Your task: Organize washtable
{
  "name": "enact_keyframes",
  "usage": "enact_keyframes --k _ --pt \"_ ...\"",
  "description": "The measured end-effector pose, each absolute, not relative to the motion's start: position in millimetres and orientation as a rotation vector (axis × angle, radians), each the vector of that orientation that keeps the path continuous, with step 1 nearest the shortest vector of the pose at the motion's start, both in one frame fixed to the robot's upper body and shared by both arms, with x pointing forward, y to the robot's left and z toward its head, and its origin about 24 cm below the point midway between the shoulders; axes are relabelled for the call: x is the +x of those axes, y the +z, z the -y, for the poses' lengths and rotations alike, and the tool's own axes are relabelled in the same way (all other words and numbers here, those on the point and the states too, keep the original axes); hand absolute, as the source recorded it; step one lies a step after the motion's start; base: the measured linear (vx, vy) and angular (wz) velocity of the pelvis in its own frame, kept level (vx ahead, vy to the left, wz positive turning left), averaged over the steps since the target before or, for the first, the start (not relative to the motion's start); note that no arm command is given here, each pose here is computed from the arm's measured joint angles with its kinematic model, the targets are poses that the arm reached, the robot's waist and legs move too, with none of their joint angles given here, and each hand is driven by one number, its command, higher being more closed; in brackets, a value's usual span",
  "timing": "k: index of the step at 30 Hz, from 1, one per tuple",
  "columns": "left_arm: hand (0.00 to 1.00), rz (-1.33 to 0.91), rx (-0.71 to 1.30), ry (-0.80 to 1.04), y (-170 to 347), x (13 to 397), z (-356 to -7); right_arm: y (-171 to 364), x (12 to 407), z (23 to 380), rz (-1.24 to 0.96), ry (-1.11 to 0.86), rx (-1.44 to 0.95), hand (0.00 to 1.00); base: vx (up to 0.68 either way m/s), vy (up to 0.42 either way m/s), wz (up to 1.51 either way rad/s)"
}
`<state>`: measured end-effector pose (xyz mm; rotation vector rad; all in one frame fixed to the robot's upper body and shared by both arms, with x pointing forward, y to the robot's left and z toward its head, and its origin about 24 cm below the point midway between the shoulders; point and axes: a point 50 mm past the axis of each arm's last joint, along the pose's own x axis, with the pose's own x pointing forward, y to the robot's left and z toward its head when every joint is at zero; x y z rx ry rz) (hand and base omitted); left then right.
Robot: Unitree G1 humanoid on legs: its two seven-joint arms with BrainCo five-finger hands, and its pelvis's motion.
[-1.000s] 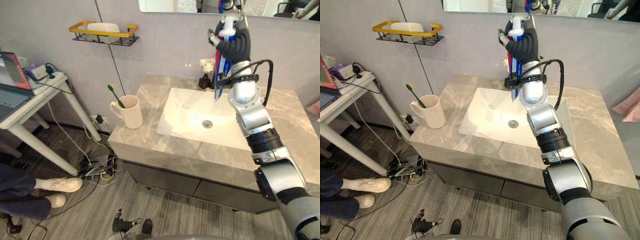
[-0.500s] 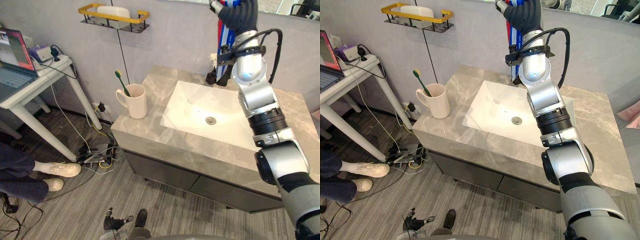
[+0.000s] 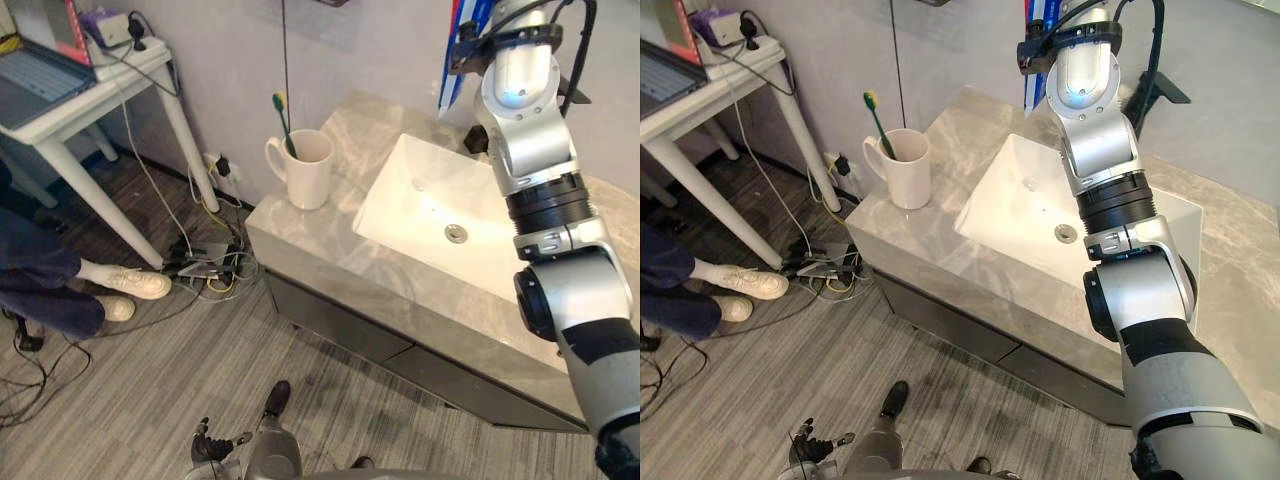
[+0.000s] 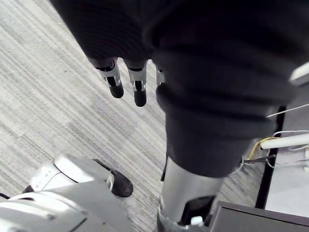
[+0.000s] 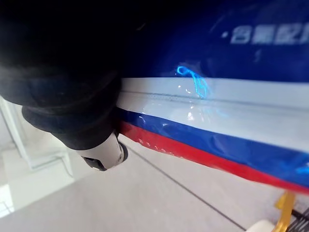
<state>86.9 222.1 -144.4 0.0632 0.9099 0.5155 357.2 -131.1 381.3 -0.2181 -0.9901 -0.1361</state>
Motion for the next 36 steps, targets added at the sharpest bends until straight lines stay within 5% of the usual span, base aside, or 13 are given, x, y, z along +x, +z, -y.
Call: enact_keyframes --k 13,36 --pt "0.0 -0.877 0.038 0.534 -141.0 96.4 -223.1 373.6 358.8 104.3 0.943 -0.064 0.006 1.0 0.0 -0.022 0.1" --pt "0.0 -0.765 -0.005 0.555 -128.2 124.8 -221.7 370.7 340.0 118.8 1.022 -0.102 0.136 1.0 -0.01 -0.006 0.07"
